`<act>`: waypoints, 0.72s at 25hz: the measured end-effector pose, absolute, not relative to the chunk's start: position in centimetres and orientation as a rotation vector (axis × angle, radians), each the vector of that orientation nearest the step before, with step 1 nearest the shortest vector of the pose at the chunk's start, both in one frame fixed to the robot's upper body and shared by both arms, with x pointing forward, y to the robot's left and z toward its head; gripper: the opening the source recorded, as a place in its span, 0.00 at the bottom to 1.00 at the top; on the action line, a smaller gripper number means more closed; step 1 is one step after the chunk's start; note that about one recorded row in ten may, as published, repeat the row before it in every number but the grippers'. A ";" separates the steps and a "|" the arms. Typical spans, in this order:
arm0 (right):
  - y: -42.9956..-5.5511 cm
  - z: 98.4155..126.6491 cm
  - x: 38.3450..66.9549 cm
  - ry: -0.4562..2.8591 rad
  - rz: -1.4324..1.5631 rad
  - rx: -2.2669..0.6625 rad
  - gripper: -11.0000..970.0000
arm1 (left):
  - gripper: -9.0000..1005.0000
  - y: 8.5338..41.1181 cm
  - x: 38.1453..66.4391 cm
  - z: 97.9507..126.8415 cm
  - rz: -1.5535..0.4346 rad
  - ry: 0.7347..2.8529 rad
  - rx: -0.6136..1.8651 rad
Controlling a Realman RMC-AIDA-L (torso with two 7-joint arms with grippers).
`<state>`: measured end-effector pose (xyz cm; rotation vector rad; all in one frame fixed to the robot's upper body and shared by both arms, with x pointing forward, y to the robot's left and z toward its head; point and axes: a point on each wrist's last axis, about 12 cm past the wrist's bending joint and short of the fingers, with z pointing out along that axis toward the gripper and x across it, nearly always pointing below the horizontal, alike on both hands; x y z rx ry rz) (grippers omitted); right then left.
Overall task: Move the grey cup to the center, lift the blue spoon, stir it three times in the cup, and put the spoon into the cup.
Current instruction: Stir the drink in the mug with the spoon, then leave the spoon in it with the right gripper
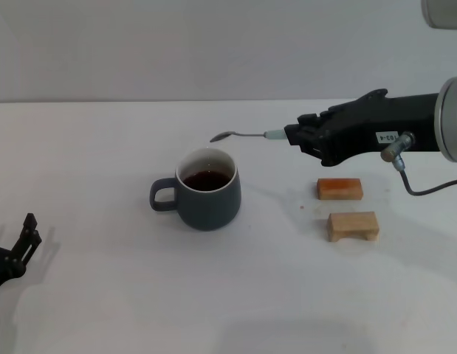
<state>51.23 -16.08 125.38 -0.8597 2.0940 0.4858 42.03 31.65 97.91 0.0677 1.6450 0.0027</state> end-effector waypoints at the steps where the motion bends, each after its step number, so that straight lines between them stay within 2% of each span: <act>1: -16.1 125.3 51.2 2.101 0.486 -0.859 0.17 | 0.86 31.7 42.0 97.9 0.003 1.645 0.067; 18: -15.5 123.6 51.9 2.149 0.416 -0.870 0.17 | 0.86 32.1 41.4 98.3 0.020 1.610 0.046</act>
